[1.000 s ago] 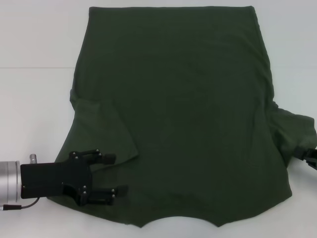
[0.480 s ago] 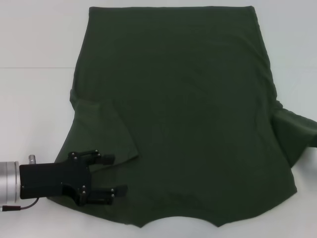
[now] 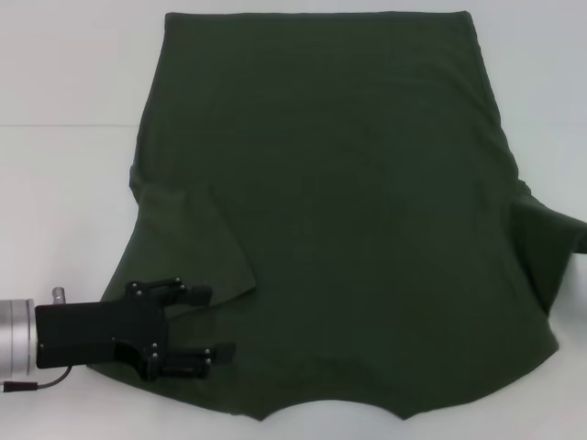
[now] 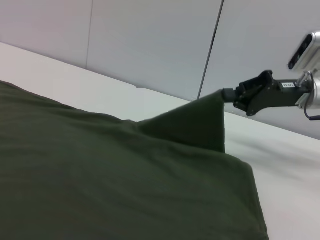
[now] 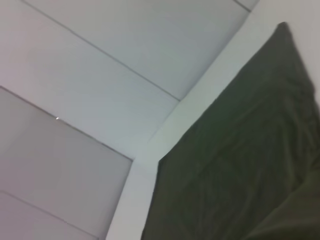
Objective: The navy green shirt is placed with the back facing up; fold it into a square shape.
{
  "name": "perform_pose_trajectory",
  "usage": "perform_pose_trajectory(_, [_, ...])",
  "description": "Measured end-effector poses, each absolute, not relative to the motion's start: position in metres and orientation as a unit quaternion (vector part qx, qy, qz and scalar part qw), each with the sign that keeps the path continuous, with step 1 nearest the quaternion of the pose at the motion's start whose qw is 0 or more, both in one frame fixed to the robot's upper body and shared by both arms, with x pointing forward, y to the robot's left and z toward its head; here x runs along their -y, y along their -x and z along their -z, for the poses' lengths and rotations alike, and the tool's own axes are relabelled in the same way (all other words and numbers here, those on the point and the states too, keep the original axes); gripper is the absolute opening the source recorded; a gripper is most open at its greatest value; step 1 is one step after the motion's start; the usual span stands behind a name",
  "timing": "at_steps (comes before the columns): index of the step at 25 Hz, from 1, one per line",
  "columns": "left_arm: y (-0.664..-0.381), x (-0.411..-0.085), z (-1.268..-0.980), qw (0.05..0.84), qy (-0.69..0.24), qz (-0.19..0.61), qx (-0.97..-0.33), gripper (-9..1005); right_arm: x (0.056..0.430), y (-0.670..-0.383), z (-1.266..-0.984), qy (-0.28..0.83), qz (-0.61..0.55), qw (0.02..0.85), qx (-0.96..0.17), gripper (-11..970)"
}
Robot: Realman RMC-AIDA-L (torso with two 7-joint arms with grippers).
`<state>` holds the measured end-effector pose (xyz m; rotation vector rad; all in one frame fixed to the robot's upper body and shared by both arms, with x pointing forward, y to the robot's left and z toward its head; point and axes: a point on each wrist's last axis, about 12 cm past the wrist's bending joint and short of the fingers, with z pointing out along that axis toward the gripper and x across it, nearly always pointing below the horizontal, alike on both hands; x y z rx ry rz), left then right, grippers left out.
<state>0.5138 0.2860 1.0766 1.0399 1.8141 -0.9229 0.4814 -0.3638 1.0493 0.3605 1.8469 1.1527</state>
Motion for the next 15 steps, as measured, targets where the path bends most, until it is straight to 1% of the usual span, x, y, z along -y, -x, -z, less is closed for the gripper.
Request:
perform_pose_trajectory(9, [-0.513,-0.286,-1.076,0.413,-0.410,0.371,-0.724,878,0.366,-0.488,-1.059,-0.137,-0.472,0.471,-0.732,22])
perform_pose_trajectory(15, [-0.513,-0.287,-1.075,0.413,-0.408,0.369,-0.726,878,0.347,-0.509,-1.060,-0.097,-0.470,0.441,-0.759,24])
